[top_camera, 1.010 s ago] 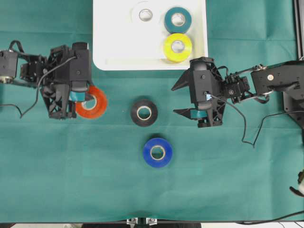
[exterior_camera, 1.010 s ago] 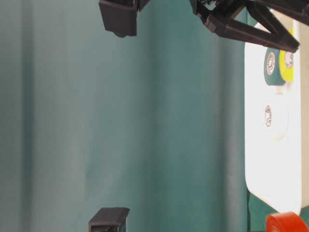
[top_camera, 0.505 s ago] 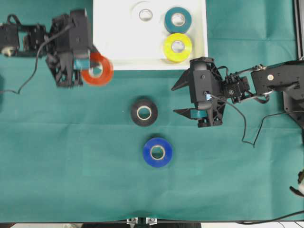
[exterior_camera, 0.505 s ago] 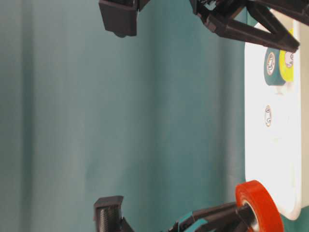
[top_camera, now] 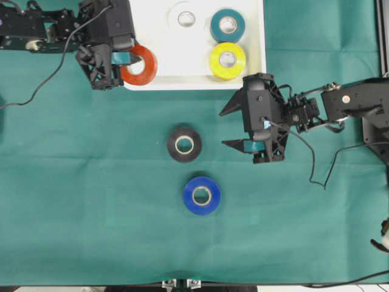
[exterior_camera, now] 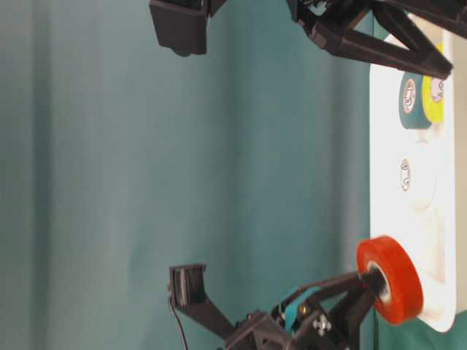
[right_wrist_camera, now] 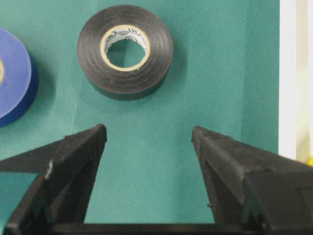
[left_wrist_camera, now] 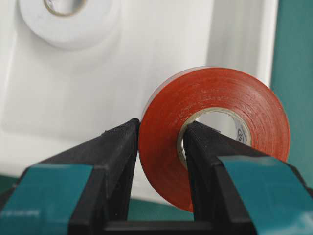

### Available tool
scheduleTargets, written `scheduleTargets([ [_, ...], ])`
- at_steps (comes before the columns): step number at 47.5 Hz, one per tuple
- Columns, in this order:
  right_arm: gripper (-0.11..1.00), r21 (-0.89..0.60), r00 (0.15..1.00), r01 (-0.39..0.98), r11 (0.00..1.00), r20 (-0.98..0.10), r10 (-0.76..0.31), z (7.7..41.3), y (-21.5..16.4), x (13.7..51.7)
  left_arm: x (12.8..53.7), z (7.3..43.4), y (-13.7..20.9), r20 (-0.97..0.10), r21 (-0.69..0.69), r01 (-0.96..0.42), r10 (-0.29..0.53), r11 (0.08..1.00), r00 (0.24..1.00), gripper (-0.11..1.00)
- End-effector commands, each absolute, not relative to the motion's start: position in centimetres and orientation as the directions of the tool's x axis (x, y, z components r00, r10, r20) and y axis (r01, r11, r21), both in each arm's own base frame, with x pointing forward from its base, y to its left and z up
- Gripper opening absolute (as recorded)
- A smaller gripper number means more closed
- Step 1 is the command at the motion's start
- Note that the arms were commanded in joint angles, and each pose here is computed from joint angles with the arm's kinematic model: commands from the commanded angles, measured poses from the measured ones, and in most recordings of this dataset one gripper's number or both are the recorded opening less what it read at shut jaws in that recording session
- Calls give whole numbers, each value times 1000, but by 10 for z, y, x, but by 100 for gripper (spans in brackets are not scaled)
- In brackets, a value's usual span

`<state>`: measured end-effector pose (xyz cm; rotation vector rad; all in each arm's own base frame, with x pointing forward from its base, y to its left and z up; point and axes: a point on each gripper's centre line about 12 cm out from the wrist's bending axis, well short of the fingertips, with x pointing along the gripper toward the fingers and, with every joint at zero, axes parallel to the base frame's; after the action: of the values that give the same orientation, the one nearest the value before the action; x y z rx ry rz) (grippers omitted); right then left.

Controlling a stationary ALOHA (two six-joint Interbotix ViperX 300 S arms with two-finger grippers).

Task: Put the tape alternately from left to right into the white case.
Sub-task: 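Lift the red roll with the left gripper and carry it into the tray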

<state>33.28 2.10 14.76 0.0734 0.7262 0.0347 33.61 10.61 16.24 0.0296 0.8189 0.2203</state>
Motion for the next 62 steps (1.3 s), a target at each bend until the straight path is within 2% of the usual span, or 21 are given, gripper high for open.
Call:
scheduleTargets([
  [1, 80, 85, 767, -12, 996, -638, 64, 156, 23, 337, 343, 169, 115, -696, 117, -203, 226, 972, 681, -3],
  [22, 80, 84, 764, -13, 996, -642, 63, 155, 23, 336, 359, 159, 130, -710, 114, -224, 238, 968, 663, -3],
  [62, 80, 84, 764, -13, 996, -642, 63, 155, 23, 336, 359, 155, 130, -717, 113, -224, 235, 968, 656, -3],
])
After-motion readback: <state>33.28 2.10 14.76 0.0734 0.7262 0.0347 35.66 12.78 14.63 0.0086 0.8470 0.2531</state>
